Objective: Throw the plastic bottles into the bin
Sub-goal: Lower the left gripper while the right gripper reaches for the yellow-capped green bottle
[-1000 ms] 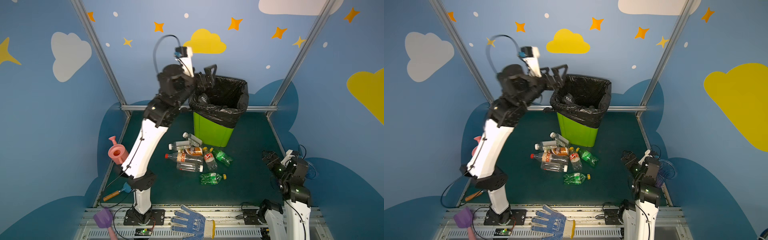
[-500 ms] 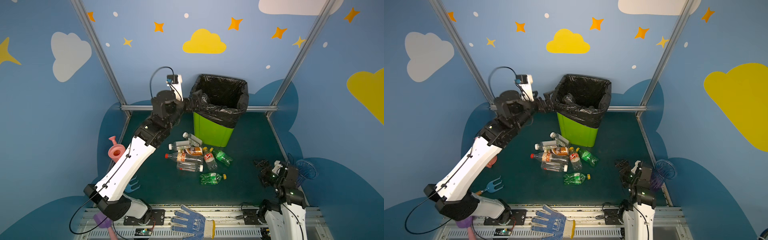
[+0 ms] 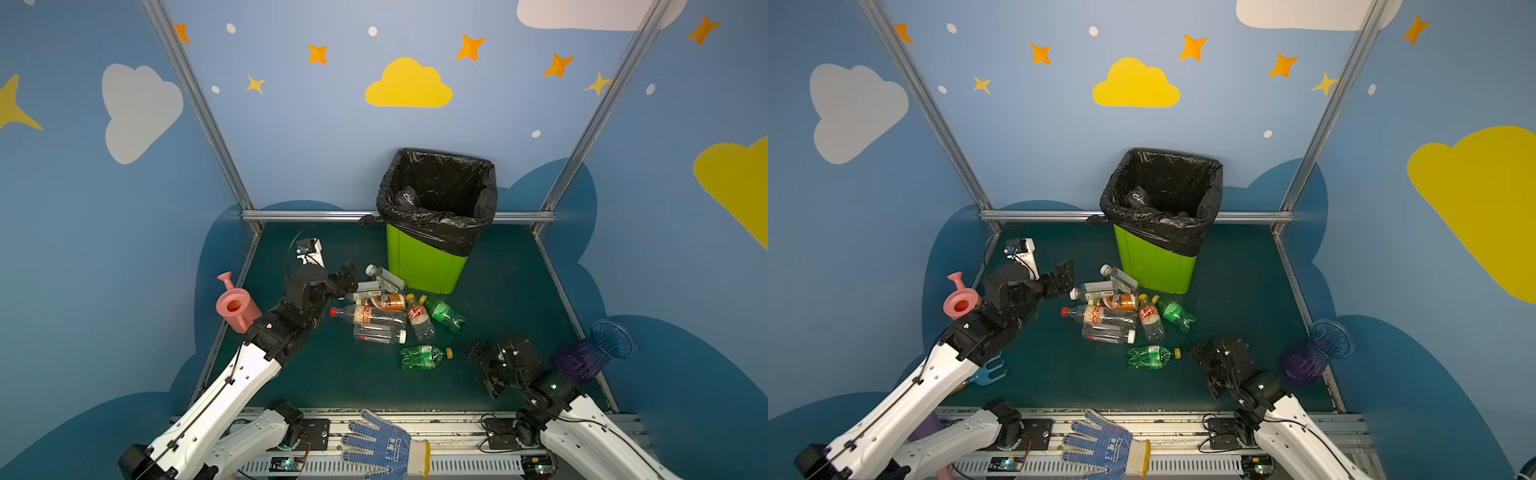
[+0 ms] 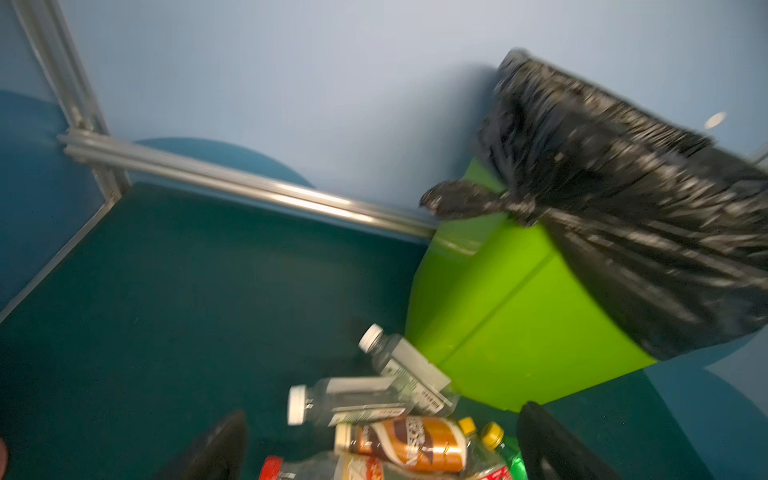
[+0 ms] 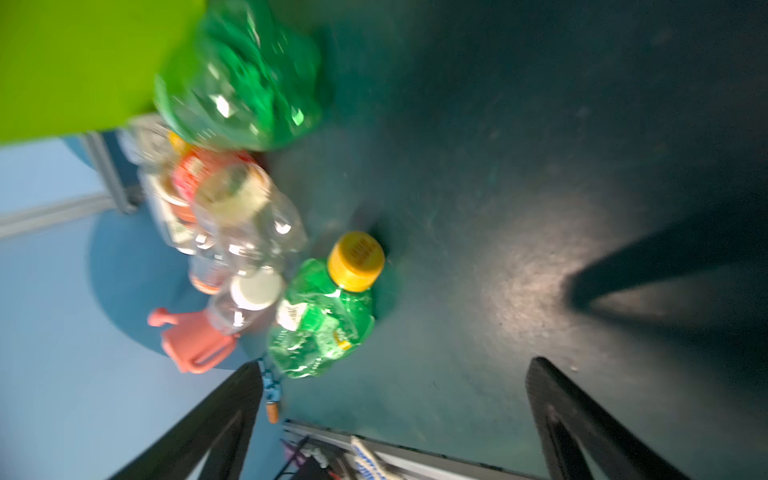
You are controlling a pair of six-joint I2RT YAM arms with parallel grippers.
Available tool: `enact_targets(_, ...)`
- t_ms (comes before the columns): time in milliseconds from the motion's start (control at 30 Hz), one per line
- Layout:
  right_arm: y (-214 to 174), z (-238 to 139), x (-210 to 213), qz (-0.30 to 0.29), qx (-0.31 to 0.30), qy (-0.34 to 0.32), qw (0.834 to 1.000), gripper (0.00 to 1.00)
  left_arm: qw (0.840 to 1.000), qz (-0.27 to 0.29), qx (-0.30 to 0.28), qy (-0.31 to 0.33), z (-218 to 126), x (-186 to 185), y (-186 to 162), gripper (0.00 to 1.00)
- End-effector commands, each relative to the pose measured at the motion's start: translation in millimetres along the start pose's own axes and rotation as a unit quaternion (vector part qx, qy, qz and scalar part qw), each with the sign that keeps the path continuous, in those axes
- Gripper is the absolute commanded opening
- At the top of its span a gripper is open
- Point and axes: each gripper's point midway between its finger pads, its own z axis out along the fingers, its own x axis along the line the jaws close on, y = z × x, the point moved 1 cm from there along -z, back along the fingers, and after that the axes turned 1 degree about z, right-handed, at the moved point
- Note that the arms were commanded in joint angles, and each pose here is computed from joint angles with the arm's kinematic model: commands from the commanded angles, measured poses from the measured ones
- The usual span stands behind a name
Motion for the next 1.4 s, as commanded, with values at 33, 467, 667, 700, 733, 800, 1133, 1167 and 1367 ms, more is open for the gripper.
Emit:
enact_targets(33, -0.2, 8.9, 41.3, 0.017, -0.053, 0.041, 0.998, 0.98, 0.999, -0.028, 0.002, 0.034, -13.1, 28.2, -18.4, 1.0)
enact_targets(467, -38.8, 44.6, 77.3, 0.026, -0.025, 0.002, 0.999, 0.97, 0.996, -0.051, 0.02, 0.069, -33.3, 65.3, -56.0, 1.0)
enact_targets(667, -44.7, 46.6, 72.3, 0.045, -0.03, -0.026, 0.998, 0.96, 0.995, -0.053, 0.018, 0.085, -38.7, 77.1, -64.4, 1.0)
enact_targets(700, -46.4, 48.8, 73.5, 0.045, -0.027, -0.029, 0.998, 0.96, 0.995, -0.055, 0.017, 0.087, -39.7, 78.9, -65.3, 1.0)
enact_targets(733, -49.1, 51.2, 74.2, 0.047, -0.02, -0.033, 0.998, 0.96, 0.994, -0.056, 0.015, 0.088, -40.6, 79.8, -65.4, 1.0)
enact_targets(800, -54.5, 58.1, 71.2, 0.058, -0.007, -0.046, 0.997, 0.95, 0.994, -0.057, 0.014, 0.092, -42.4, 82.7, -66.5, 1.0)
enact_targets(1133, -58.8, 73.1, 62.4, 0.082, -0.001, -0.081, 0.993, 0.91, 0.993, -0.059, 0.007, 0.102, -46.5, 90.6, -68.8, 1.0)
enact_targets(1167, -55.8, 72.9, 60.7, 0.085, -0.009, -0.088, 0.993, 0.91, 0.993, -0.059, 0.007, 0.102, -46.5, 91.0, -69.5, 1.0)
enact_targets(1367, -44.4, 76.1, 53.0, 0.085, -0.021, -0.104, 0.991, 0.9, 0.993, -0.06, 0.008, 0.105, -45.8, 92.5, -71.4, 1.0)
